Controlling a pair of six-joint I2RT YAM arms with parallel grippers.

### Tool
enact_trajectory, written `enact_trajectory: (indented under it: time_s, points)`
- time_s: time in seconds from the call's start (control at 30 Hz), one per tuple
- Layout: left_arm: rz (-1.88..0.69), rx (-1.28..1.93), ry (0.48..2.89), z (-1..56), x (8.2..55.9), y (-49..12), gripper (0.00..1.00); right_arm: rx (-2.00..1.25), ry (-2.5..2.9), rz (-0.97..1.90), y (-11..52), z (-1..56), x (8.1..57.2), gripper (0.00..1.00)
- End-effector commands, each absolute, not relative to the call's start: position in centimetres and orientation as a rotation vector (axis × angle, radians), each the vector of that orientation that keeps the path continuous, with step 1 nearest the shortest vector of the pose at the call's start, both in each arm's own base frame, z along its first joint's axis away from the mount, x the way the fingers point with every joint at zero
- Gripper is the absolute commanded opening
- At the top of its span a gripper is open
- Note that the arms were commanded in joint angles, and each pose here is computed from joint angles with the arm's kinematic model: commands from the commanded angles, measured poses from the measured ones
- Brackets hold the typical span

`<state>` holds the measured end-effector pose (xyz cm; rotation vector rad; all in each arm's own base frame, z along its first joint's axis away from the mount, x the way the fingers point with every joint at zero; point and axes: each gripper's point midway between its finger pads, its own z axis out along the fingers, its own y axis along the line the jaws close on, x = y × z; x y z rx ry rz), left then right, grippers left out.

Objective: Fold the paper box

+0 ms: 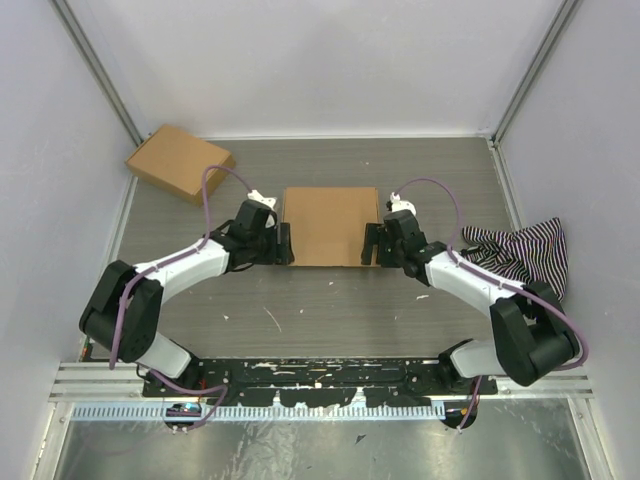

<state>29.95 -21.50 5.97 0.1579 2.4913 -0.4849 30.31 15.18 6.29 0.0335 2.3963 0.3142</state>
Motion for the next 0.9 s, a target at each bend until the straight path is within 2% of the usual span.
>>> enact_trajectory:
  time_s: [0.0, 0.57, 0.87]
  points:
    - [-0.526, 0.196, 2.447, 7.3, 30.9, -22.7, 0.75, 0.011, 2.318, 0.36, 16.7, 8.4, 32.2, 0.84]
    - [-0.675, 0.258, 2.475, 8.2, 29.1, -24.7, 0.58, -0.036, 2.358, 0.413, 18.5, 9.1, 30.6, 0.63]
    - [-0.67, 0.267, 2.533, 10.0, 28.3, -24.5, 0.55, -0.025, 2.399, 0.427, 18.6, 10.8, 30.1, 0.59]
